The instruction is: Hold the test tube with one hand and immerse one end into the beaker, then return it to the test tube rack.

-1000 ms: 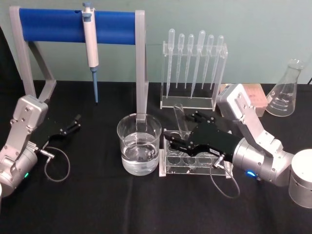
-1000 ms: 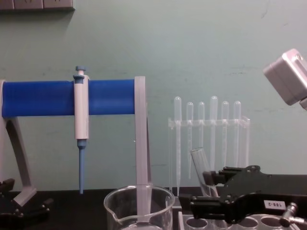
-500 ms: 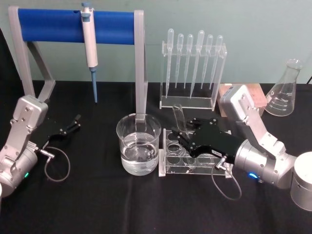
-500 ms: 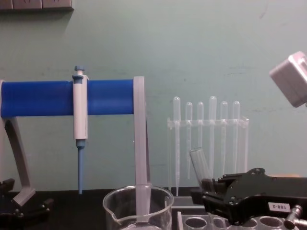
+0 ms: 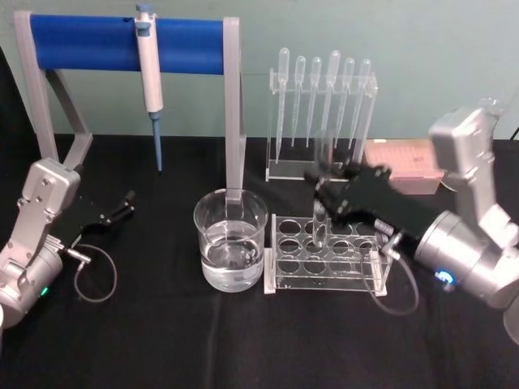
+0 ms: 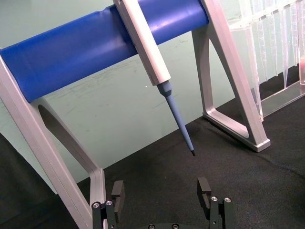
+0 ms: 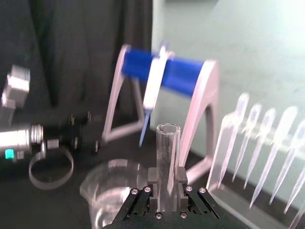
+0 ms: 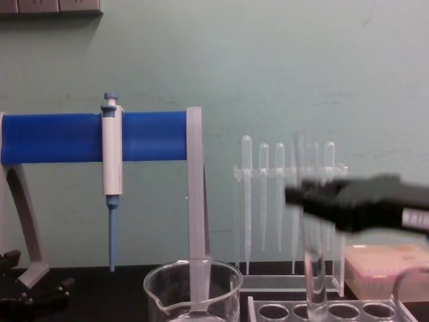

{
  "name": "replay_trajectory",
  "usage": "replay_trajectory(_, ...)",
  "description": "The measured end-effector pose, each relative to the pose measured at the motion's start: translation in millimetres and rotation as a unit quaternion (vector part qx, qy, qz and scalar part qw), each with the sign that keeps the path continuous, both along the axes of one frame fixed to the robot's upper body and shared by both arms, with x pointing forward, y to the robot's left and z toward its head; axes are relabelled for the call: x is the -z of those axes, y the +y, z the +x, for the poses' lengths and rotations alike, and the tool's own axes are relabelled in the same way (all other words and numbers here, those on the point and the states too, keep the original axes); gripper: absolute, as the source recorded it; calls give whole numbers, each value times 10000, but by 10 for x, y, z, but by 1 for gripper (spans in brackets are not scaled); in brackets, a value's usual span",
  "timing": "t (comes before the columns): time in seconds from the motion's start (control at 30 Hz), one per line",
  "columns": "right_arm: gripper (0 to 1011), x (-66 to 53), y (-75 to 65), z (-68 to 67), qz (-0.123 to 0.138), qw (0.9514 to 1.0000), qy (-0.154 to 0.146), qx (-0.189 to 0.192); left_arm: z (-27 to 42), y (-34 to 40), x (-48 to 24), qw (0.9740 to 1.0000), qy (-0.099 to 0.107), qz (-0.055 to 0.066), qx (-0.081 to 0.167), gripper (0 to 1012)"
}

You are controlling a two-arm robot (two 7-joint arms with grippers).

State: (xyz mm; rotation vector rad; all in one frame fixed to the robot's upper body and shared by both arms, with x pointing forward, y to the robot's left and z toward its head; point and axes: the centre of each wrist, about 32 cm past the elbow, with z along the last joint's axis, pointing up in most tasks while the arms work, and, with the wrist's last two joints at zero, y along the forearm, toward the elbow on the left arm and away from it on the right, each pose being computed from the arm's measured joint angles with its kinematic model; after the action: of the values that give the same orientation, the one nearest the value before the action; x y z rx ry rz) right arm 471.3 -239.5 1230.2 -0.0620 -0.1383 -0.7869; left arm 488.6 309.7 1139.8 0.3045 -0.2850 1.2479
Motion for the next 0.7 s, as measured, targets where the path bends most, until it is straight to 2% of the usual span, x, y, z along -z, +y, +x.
replay_trajectory(0.03,225,-55,-7,-20,152,9998,-73,47,0,0,0,10000,0,0,0,1000)
replay_trajectory(0.2,225,-167,-9,-54,391,9989,-196,140,0,0,0,10000,0,0,0,1000)
replay_trajectory(0.7,225,-171,-8,-56,406,9989,-189,157,0,0,0,10000,0,0,0,1000)
